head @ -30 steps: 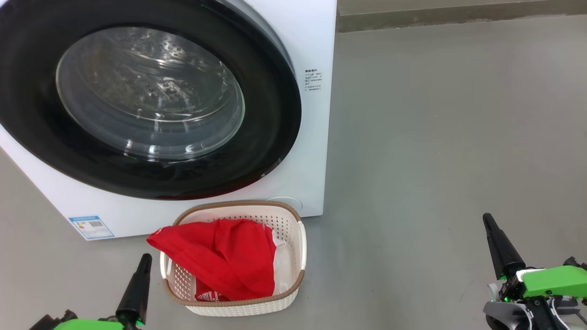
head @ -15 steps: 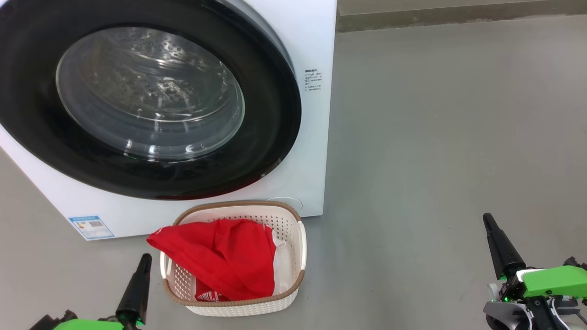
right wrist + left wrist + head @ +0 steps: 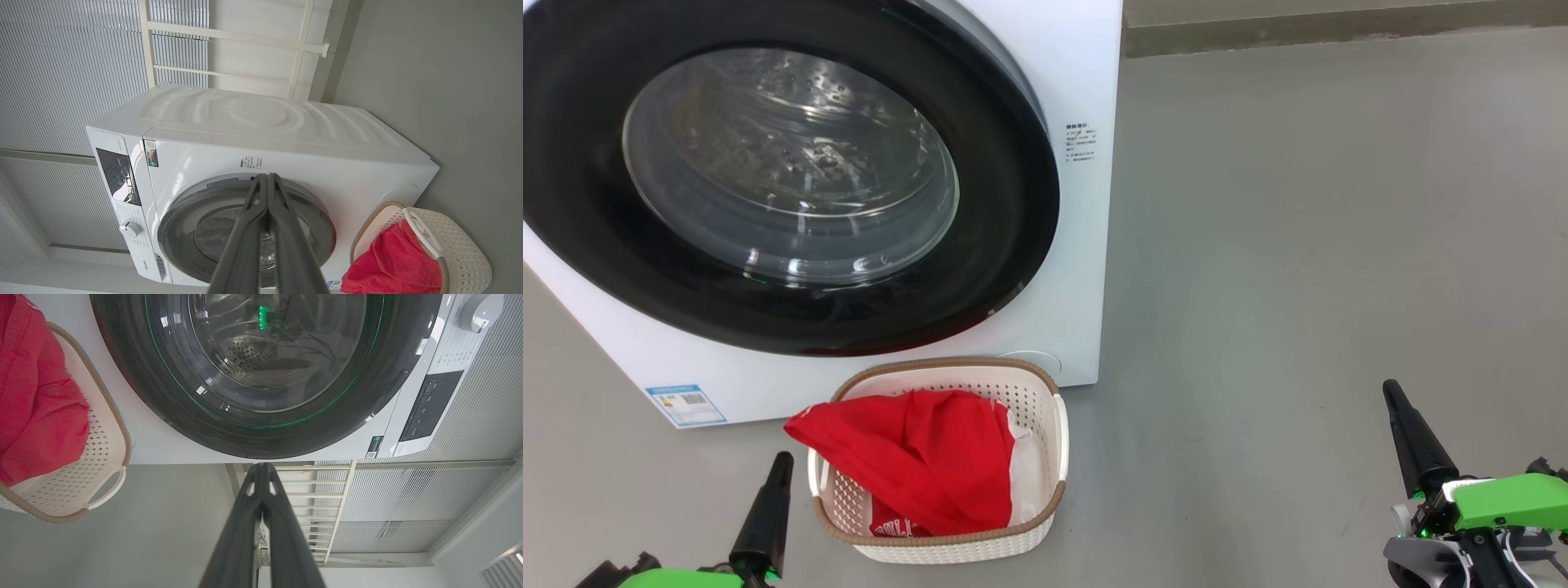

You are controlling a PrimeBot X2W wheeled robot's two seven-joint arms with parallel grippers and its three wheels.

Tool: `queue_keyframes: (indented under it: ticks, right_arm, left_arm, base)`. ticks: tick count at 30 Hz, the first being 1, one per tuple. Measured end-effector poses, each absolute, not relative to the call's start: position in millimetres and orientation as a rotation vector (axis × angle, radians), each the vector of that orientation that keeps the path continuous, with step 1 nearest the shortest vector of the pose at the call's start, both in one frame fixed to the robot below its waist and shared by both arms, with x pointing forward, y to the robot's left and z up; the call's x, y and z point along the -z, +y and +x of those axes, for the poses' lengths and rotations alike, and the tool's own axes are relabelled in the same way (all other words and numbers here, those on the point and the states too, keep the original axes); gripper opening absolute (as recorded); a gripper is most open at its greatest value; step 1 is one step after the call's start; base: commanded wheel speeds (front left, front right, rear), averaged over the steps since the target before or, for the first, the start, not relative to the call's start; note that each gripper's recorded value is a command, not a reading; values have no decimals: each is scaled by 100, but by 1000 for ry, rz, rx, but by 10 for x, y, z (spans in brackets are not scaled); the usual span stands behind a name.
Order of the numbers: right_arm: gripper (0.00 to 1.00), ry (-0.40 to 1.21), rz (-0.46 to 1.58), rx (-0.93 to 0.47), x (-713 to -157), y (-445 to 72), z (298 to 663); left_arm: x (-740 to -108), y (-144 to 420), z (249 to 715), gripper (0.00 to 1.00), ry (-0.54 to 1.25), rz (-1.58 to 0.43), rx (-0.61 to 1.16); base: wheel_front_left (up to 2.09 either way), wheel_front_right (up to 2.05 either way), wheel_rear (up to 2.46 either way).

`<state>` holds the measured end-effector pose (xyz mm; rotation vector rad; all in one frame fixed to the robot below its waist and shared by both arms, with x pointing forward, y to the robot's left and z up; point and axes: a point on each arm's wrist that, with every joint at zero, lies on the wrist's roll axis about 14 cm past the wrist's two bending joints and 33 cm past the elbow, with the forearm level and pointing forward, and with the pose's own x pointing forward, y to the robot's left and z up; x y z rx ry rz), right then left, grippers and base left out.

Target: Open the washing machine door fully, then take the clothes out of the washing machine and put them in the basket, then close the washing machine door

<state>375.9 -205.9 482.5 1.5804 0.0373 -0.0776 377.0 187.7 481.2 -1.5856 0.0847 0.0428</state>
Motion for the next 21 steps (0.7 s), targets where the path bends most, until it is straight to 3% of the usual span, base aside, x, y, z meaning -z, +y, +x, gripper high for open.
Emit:
queue_keyframes:
  ticks: [21]
  right_arm:
    - [0,37,1581,78,-4826,-2060,3758]
  left_arm:
    - [-4812,1880,3770,0,84,-1587,-44]
  base:
    - [0,0,0]
